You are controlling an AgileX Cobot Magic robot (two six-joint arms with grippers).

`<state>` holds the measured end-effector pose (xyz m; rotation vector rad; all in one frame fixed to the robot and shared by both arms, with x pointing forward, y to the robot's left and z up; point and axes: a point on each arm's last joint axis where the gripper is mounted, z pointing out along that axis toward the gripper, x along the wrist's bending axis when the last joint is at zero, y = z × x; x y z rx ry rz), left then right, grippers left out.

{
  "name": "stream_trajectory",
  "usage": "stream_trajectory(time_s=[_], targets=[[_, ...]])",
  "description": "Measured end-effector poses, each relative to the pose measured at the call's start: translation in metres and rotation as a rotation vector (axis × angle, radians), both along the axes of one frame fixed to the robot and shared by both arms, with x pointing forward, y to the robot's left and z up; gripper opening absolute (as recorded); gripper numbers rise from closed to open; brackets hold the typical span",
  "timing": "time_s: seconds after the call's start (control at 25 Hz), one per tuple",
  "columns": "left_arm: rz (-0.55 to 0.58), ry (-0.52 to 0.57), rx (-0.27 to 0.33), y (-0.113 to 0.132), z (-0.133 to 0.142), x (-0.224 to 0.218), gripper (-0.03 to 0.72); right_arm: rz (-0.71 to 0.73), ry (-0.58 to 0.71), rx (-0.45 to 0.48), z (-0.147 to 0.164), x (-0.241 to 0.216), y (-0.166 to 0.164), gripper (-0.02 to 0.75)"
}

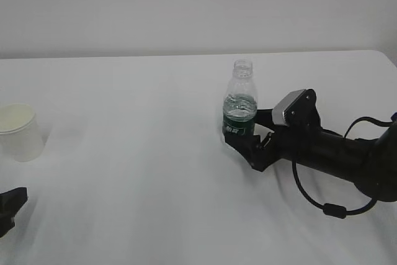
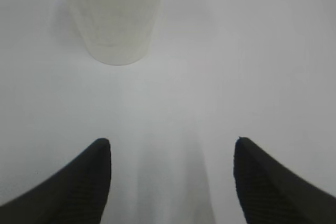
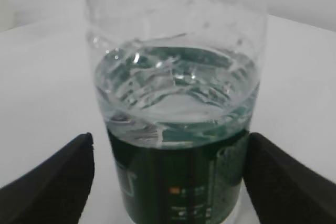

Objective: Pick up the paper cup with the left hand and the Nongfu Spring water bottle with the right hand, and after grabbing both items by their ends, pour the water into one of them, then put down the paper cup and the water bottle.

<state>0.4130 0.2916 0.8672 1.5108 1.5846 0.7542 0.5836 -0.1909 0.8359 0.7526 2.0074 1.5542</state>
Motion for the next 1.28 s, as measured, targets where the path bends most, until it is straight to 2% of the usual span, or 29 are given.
stream_trajectory(time_s=[0.32,0.68,0.96,1.12,1.28], targets=[[0.002,0.0,0.0,0.0,0.0,0.0,0.522,0.008,-0.005,0.006,-0.008,0.009,0.009,0.673],[0.009,0.0,0.001,0.001,0.0,0.0,0.522,0.001,-0.05,0.019,-0.002,0.022,0.014,0.669],[0.009,0.0,0.001,0.001,0.0,0.0,0.522,-0.009,-0.029,0.017,-0.002,0.026,0.014,0.664],[0.011,0.0,0.001,0.001,0.0,0.0,0.522,-0.002,-0.026,0.018,-0.003,0.024,0.018,0.631],[0.011,0.0,0.002,0.001,0.0,0.0,0.522,0.002,-0.026,0.02,-0.002,0.024,0.021,0.565]])
